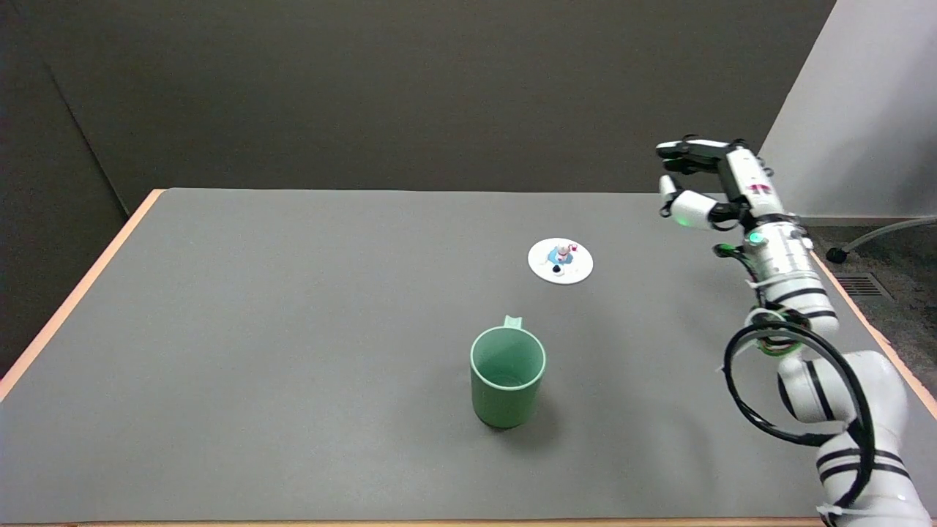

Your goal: Pick up the white cup lid.

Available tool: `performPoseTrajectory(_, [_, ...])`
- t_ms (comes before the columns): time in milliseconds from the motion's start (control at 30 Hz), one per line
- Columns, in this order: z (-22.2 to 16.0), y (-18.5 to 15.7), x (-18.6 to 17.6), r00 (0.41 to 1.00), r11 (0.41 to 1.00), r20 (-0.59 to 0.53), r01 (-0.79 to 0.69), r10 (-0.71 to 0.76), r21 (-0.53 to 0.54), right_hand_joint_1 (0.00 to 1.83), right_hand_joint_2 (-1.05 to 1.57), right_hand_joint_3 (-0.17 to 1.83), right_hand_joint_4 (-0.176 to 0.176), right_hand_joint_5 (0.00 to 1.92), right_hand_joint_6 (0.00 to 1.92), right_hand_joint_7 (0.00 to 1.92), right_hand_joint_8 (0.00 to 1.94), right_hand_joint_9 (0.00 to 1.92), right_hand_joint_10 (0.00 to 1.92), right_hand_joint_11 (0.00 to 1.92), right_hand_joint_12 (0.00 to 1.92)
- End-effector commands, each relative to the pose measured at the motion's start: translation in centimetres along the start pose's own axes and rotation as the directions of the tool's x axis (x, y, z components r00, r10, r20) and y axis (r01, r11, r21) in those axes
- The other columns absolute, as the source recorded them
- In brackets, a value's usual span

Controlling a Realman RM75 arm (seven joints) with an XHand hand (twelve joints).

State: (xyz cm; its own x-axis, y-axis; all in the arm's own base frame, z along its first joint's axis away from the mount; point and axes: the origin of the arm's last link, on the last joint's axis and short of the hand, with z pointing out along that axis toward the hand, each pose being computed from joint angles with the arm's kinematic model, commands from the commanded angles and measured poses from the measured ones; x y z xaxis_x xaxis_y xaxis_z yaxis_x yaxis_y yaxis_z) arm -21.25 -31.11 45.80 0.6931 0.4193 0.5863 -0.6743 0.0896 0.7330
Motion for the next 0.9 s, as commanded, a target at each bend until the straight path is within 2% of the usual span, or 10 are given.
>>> performPoseTrajectory(33, [3.8, -3.2, -5.8, 0.971, 0.985, 0.188, 0.124, -0.145, 0.119, 0.92, 0.83, 0.76, 0.069, 0.82, 0.19, 0.87, 0.19, 0.54, 0.87, 0.00, 1.08])
performPoseTrajectory(267, [5.2, -3.6, -7.7, 0.962, 0.983, 0.226, 0.128, -0.156, 0.133, 0.93, 0.82, 0.76, 0.065, 0.82, 0.19, 0.86, 0.19, 0.55, 0.82, 0.00, 1.07])
performPoseTrajectory(300, [5.4, -3.7, -7.9, 0.962, 0.983, 0.227, 0.125, -0.153, 0.131, 0.91, 0.76, 0.89, 0.080, 0.81, 0.21, 0.85, 0.21, 0.56, 0.81, 0.00, 1.12])
performPoseTrajectory(333, [5.5, -3.7, -7.9, 0.962, 0.984, 0.228, 0.122, -0.150, 0.129, 0.93, 0.81, 0.78, 0.068, 0.81, 0.19, 0.86, 0.19, 0.56, 0.81, 0.00, 1.06])
performPoseTrajectory(367, [5.6, -3.7, -8.1, 0.961, 0.984, 0.232, 0.120, -0.148, 0.128, 0.93, 0.82, 0.76, 0.066, 0.81, 0.19, 0.86, 0.19, 0.56, 0.80, 0.00, 1.05])
performPoseTrajectory(633, [6.4, -3.0, -8.9, 0.952, 0.984, 0.258, 0.142, -0.166, 0.110, 0.92, 0.82, 0.76, 0.064, 0.81, 0.19, 0.85, 0.19, 0.57, 0.76, 0.00, 1.01])
performPoseTrajectory(700, [6.4, -2.7, -9.0, 0.950, 0.985, 0.264, 0.144, -0.166, 0.099, 0.91, 0.81, 0.76, 0.065, 0.81, 0.19, 0.84, 0.20, 0.68, 0.58, 0.00, 0.90])
performPoseTrajectory(767, [6.4, -2.1, -9.1, 0.944, 0.983, 0.275, 0.162, -0.181, 0.089, 0.89, 0.77, 0.84, 0.070, 0.81, 0.19, 0.82, 0.18, 0.76, 0.39, 0.00, 1.06])
performPoseTrajectory(800, [6.4, -1.9, -9.1, 0.943, 0.982, 0.278, 0.168, -0.186, 0.086, 0.86, 0.74, 0.93, 0.066, 0.80, 0.22, 0.81, 0.19, 0.75, 0.40, 0.00, 1.15])
performPoseTrajectory(900, [6.3, -1.3, -9.3, 0.939, 0.982, 0.287, 0.176, -0.189, 0.072, 0.85, 0.73, 0.94, 0.067, 0.80, 0.22, 0.80, 0.18, 0.76, 0.33, 0.00, 1.17])
